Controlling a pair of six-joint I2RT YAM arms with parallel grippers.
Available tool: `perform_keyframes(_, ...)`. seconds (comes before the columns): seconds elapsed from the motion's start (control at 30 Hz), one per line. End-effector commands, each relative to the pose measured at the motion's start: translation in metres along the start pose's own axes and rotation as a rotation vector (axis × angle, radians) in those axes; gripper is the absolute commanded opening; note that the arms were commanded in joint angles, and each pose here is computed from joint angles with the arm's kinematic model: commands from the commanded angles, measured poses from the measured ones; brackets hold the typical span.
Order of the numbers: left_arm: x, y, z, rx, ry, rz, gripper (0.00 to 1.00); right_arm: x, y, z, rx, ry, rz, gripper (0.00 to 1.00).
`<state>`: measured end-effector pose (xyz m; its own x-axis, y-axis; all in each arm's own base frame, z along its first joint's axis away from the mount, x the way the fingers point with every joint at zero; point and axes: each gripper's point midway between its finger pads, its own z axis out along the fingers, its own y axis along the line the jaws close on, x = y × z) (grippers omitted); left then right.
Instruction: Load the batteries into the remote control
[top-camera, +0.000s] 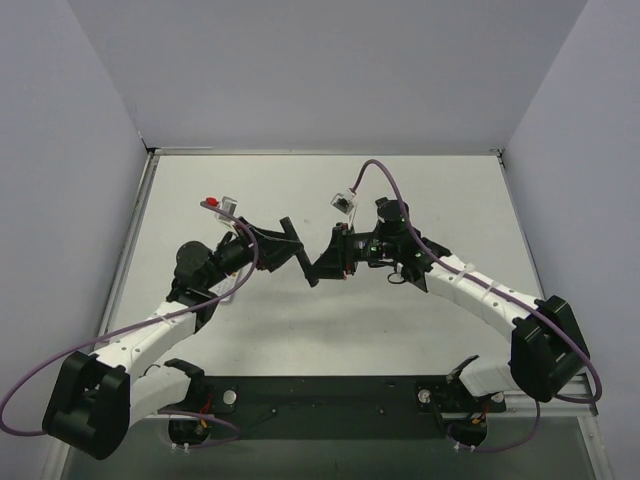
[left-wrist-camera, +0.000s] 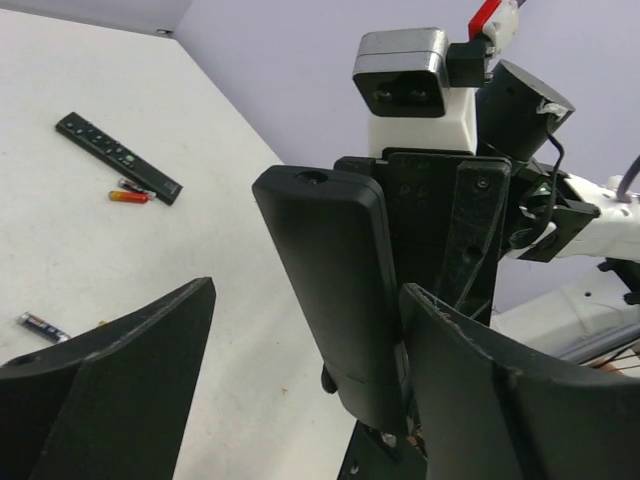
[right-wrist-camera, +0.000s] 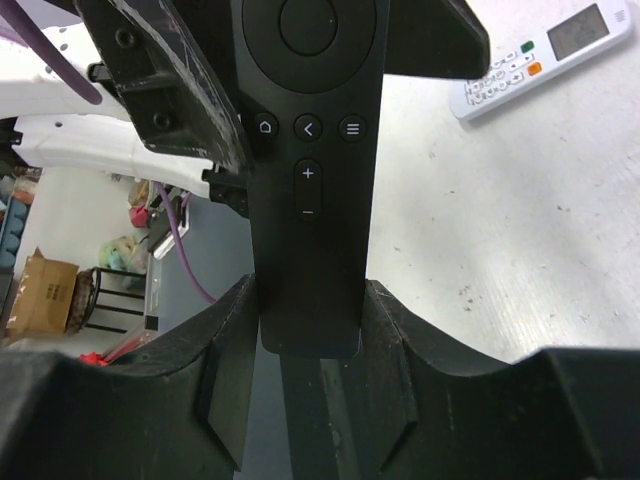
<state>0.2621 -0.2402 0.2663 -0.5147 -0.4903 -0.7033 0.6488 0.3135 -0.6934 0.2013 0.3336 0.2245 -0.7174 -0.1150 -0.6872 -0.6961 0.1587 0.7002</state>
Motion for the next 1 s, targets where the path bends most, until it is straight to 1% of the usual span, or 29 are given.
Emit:
perform_keyframes(0.0,-0.019,-0.036,0.009,0.131,-0.035,0.031,0.80,-0.011,0.029,0.003,-0.124,-0.030,-0.087,0.05)
perform_keyframes(0.07,-0.019,-0.033,0.009,0.119,-0.043,0.007,0.71,-0.010,0.028,0.004,-0.124,-0.027,-0.088,0.05)
perform_keyframes(0.1,-0.020,-0.034,0.009,0.118,-0.048,0.003,0.60,-0.009,0.027,0.004,-0.121,-0.026,-0.088,0.06)
perform_keyframes(0.17,-0.023,-0.035,0.009,0.111,-0.066,-0.005,0.45,-0.008,0.023,0.005,-0.104,-0.031,-0.084,0.07)
perform_keyframes(0.2,-0.023,-0.035,0.009,0.102,-0.064,-0.012,0.39,-0.007,0.022,0.005,-0.096,-0.033,-0.087,0.11)
perform_keyframes(0.23,-0.022,-0.036,0.009,0.096,-0.064,-0.010,0.26,-0.007,0.020,0.005,-0.085,-0.035,-0.085,0.16)
perform_keyframes(0.27,-0.020,-0.028,0.010,0.051,-0.064,-0.027,0.21,-0.007,0.018,0.005,-0.072,-0.039,-0.083,0.21)
perform_keyframes(0.3,-0.024,-0.029,0.011,0.033,-0.073,-0.022,0.16,-0.009,0.013,0.005,-0.043,-0.051,-0.090,0.33)
perform_keyframes(0.33,-0.022,-0.024,0.011,-0.001,-0.069,-0.008,0.06,-0.009,0.010,0.004,-0.020,-0.053,-0.086,0.40)
perform_keyframes(0.37,-0.015,-0.007,0.011,-0.101,-0.060,-0.038,0.03,-0.009,0.008,0.004,-0.002,-0.055,-0.094,0.46)
perform_keyframes(0.4,-0.019,-0.008,0.011,-0.133,-0.070,-0.033,0.00,-0.013,0.000,0.003,0.050,-0.078,-0.124,0.57)
perform_keyframes(0.43,-0.019,-0.002,0.009,-0.179,-0.074,-0.030,0.00,-0.011,0.000,0.001,0.080,-0.072,-0.137,0.61)
perform_keyframes(0.47,-0.014,0.015,0.006,-0.282,-0.077,-0.055,0.00,-0.011,-0.003,0.000,0.120,-0.076,-0.159,0.63)
perform_keyframes(0.5,-0.017,0.016,0.004,-0.315,-0.091,-0.062,0.00,-0.010,-0.019,-0.004,0.222,-0.075,-0.201,0.67)
perform_keyframes(0.53,-0.020,0.022,0.001,-0.356,-0.114,-0.065,0.00,-0.009,-0.014,-0.004,0.251,-0.077,-0.246,0.68)
perform_keyframes(0.6,-0.017,0.020,0.000,-0.371,-0.113,-0.067,0.00,-0.007,-0.019,-0.006,0.317,-0.075,-0.289,0.69)
perform_keyframes(0.63,-0.018,0.022,0.000,-0.387,-0.124,-0.054,0.00,-0.011,-0.028,-0.008,0.381,-0.097,-0.309,0.69)
perform_keyframes(0.7,-0.014,0.033,-0.004,-0.442,-0.110,-0.058,0.00,-0.003,-0.047,-0.012,0.455,-0.094,-0.274,0.69)
perform_keyframes(0.73,-0.013,0.041,-0.008,-0.487,-0.102,-0.032,0.00,0.000,-0.054,-0.014,0.482,-0.091,-0.249,0.69)
perform_keyframes(0.77,-0.009,0.045,-0.012,-0.523,-0.060,-0.009,0.04,0.004,-0.057,-0.016,0.497,-0.080,-0.245,0.69)
perform_keyframes(0.83,-0.008,0.060,-0.025,-0.624,-0.048,0.029,0.11,0.013,-0.062,-0.019,0.517,-0.058,-0.235,0.69)
perform_keyframes(0.87,0.003,0.070,-0.036,-0.685,-0.005,0.027,0.16,0.017,-0.065,-0.021,0.531,-0.045,-0.229,0.69)
perform_keyframes(0.9,0.004,0.073,-0.042,-0.709,-0.003,0.031,0.32,0.025,-0.069,-0.024,0.549,-0.017,-0.212,0.70)
perform_keyframes(0.93,0.005,0.079,-0.049,-0.749,-0.005,0.039,0.39,0.029,-0.072,-0.025,0.560,-0.002,-0.209,0.70)
perform_keyframes(0.97,0.014,0.086,-0.060,-0.799,0.032,0.037,0.45,0.031,-0.075,-0.027,0.573,0.007,-0.210,0.70)
